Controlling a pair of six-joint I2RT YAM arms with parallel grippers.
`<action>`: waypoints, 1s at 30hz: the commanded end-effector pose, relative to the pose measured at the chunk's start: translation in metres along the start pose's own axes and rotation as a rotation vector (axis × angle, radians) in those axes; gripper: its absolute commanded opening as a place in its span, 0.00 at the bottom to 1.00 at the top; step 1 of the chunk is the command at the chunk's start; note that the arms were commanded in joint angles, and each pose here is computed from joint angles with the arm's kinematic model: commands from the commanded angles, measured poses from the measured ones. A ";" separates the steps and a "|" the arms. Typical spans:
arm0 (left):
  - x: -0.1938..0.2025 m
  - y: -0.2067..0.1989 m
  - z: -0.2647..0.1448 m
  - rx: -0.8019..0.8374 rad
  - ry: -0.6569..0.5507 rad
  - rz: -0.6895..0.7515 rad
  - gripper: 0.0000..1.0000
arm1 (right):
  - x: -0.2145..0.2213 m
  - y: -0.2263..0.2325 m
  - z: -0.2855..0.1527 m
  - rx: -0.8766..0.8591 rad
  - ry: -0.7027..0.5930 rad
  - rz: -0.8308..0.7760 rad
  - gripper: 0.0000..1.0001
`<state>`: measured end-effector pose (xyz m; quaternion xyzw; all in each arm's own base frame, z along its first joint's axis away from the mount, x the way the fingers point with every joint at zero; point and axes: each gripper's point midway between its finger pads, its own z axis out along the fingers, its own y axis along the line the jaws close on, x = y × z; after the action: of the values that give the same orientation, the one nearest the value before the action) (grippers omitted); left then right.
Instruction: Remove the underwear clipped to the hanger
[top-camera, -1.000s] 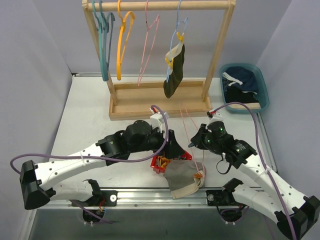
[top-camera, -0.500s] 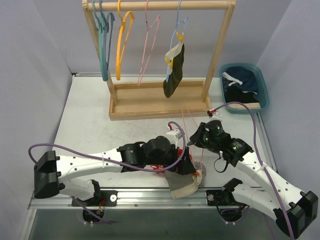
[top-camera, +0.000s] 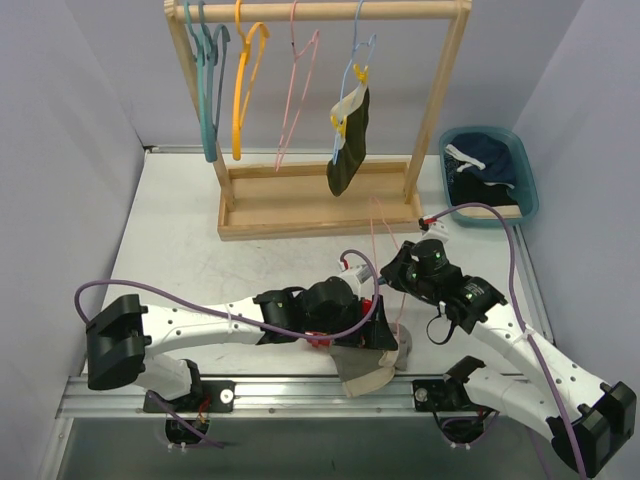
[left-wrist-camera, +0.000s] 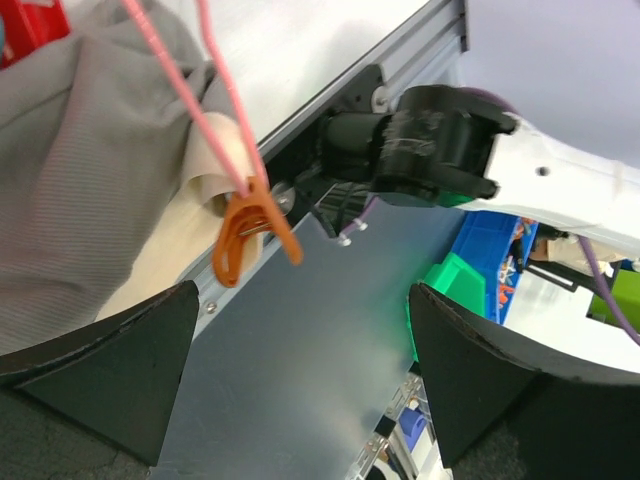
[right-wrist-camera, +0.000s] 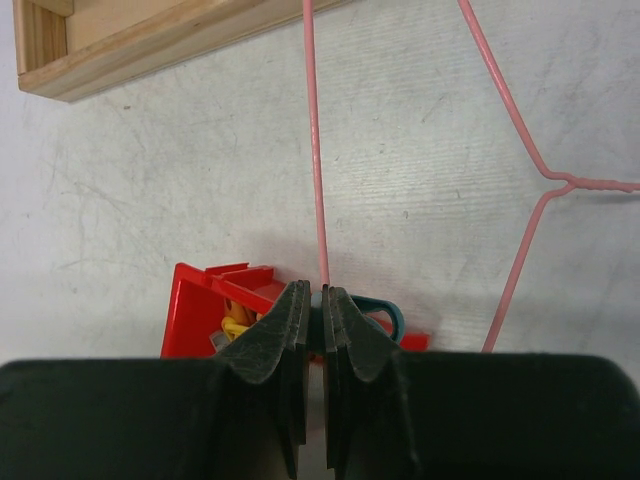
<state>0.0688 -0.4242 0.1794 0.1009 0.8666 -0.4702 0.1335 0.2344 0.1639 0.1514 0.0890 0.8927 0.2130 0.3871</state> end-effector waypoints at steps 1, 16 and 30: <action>0.001 -0.009 0.000 0.032 0.007 -0.022 0.96 | -0.013 0.002 -0.001 0.003 -0.065 0.025 0.00; -0.008 -0.002 0.015 -0.031 0.007 0.036 0.93 | -0.012 0.004 0.000 -0.020 -0.065 0.024 0.00; -0.018 0.005 0.019 -0.059 0.000 0.039 0.40 | -0.012 0.008 -0.003 -0.045 -0.066 0.022 0.00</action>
<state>0.0848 -0.4313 0.1565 0.1092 0.8859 -0.4303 0.1348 0.2363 0.1642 0.1557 0.0922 0.8843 0.2223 0.4002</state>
